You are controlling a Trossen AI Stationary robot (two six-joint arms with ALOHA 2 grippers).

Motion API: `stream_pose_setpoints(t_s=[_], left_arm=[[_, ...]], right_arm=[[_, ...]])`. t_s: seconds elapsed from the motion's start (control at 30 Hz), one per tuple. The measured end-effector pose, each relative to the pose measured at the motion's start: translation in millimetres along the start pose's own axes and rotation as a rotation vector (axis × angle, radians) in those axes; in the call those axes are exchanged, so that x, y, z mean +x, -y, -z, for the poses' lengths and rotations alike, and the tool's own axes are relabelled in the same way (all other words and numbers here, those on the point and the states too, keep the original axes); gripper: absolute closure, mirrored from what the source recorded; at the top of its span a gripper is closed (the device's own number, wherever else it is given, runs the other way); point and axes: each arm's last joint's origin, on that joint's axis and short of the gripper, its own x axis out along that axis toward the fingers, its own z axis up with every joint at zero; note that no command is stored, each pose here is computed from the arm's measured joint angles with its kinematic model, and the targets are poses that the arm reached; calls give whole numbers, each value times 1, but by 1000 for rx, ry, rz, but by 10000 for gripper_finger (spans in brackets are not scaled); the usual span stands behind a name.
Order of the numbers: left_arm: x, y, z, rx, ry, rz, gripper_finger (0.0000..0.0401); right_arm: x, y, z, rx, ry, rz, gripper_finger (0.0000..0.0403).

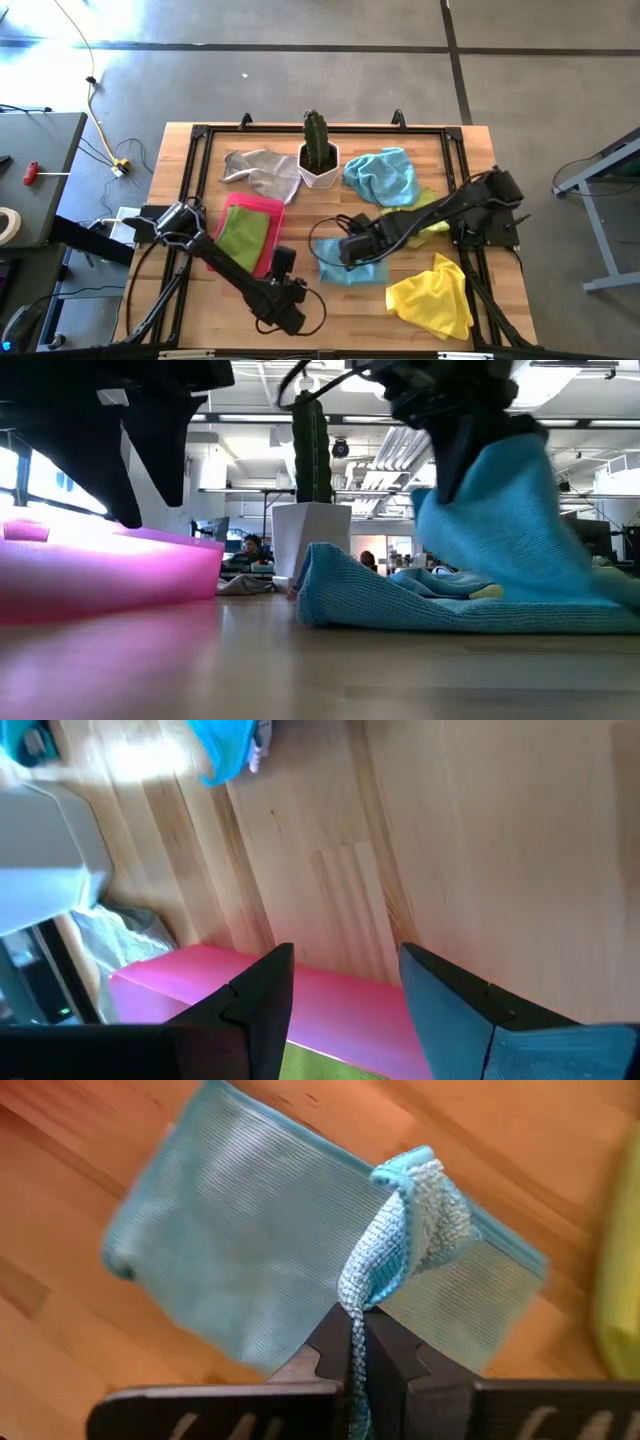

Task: Fold microfiber towels
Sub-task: Fold the bottom blue towel

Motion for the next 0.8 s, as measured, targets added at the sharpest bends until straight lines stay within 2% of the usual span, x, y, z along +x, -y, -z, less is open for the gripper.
stream_pose_setpoints(t_s=[0.4,0.63,0.7,0.8], left_arm=[[-6,8,3,45,30,-38,229],[-6,7,4,54,26,-40,229],[-6,8,4,54,27,-40,229],[-6,8,4,54,27,-39,229]], right_arm=[[21,-33,-15,59,29,-53,400],[26,-36,-16,62,47,-72,400],[26,-38,-17,42,58,-86,393],[26,-40,-17,16,42,-115,361]])
